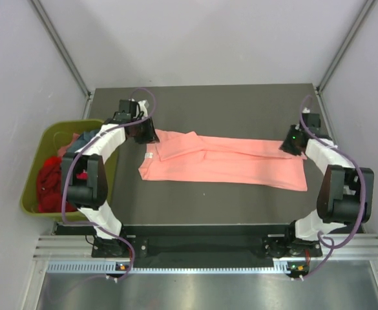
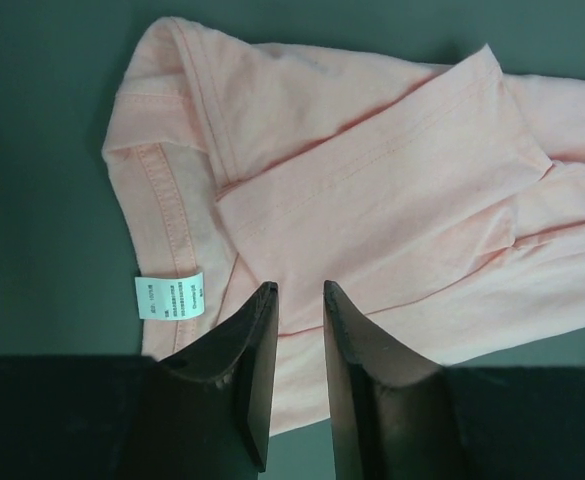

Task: Fold and stack the t-shirts
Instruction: Fold the tshirt

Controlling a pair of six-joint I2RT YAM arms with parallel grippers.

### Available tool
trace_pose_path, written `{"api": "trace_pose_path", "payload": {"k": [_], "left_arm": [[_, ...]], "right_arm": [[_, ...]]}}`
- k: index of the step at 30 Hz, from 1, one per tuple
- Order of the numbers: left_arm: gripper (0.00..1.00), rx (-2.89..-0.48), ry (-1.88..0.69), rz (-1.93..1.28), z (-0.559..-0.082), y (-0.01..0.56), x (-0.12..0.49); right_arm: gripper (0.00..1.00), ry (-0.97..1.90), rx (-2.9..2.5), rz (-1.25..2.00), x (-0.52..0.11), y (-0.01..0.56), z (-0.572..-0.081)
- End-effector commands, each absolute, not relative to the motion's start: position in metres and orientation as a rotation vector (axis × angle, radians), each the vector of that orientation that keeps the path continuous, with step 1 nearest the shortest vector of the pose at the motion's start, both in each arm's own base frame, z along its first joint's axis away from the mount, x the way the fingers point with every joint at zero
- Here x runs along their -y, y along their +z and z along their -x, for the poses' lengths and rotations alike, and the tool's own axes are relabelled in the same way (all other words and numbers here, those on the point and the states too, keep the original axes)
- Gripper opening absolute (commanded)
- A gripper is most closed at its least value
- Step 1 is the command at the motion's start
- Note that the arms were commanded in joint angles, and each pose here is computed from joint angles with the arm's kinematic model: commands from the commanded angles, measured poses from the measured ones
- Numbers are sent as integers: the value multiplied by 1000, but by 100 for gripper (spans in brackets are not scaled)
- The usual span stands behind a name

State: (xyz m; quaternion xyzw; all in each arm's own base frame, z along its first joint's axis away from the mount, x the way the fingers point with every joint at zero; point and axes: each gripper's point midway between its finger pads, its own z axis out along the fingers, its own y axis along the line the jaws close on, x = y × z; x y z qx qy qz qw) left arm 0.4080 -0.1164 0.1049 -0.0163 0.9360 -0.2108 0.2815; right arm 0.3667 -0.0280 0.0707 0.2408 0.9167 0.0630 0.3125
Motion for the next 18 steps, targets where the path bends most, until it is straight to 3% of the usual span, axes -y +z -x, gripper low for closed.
{"api": "trace_pose_path", "payload": {"k": [1, 8, 18], "left_arm": [[30, -2493, -621, 47, -414, 109, 126], [32, -2569, -604, 105, -401, 82, 128], [39, -2598, -648, 112, -387, 57, 144]], "right_arm": [[24, 320, -2359, -407, -28, 102, -398], [28, 509, -2348, -22, -159, 112, -418], [29, 564, -2334, 234, -238, 111, -428]]}}
